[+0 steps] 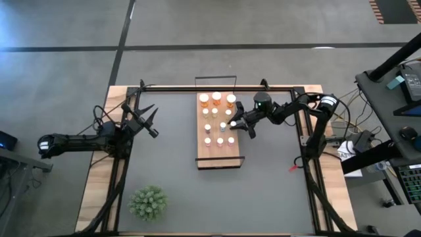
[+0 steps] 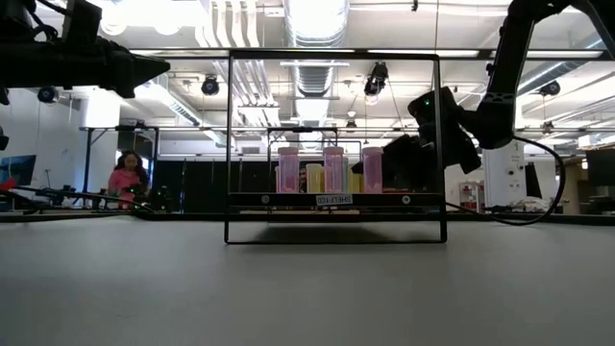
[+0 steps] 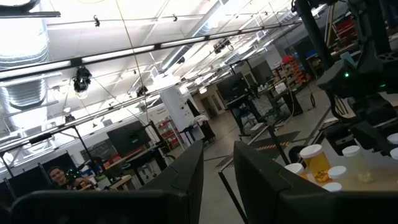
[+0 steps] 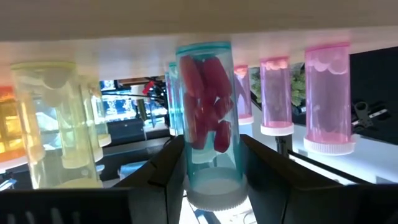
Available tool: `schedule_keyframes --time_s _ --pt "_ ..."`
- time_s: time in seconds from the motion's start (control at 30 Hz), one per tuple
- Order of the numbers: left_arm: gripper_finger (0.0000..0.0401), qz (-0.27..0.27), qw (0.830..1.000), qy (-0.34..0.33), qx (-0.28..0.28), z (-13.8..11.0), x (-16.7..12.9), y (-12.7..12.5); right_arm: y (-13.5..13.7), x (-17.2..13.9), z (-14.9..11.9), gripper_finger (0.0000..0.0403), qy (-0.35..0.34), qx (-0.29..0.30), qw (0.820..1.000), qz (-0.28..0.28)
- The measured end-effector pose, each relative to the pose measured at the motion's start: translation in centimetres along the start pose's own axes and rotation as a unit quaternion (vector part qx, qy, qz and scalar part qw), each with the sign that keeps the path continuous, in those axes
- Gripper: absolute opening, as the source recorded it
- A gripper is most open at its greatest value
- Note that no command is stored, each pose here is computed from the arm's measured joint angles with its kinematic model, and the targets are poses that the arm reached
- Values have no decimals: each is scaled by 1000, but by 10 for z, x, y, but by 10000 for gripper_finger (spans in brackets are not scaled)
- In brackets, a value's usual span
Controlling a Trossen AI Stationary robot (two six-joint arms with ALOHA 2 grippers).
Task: Pick and place medicine bottles onto shelf by color
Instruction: Put the blue pill bottle on the shelf aligned with the other blue pill bottles
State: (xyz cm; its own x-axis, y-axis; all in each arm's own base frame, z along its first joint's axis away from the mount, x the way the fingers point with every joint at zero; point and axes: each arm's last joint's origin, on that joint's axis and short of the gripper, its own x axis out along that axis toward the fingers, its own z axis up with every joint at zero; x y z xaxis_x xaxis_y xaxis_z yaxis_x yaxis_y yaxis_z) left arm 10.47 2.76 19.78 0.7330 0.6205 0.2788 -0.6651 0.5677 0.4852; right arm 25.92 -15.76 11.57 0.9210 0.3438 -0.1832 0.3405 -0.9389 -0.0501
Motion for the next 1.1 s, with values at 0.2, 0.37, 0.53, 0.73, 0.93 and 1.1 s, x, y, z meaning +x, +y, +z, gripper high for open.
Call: schedule_keyframes --time_s 0.2,0.37,0.53,0.73,0.93,1.1 --pt "72 0 1000 0 0 0 0 0 0 -1 0 134 1 0 1000 -1" --pt "72 0 1000 0 0 0 0 0 0 -1 0 135 2 0 1000 -8" --pt "72 0 1000 0 0 0 0 0 0 -1 0 135 1 3 1000 -9" --pt "72 0 1000 0 0 0 0 0 -1 -1 0 135 3 9 1000 -22" --pt "72 0 1000 0 0 0 0 0 1 0 -3 135 7 -7 1000 -22" --pt "72 0 1000 0 0 0 0 0 5 3 -10 135 16 -23 999 -29"
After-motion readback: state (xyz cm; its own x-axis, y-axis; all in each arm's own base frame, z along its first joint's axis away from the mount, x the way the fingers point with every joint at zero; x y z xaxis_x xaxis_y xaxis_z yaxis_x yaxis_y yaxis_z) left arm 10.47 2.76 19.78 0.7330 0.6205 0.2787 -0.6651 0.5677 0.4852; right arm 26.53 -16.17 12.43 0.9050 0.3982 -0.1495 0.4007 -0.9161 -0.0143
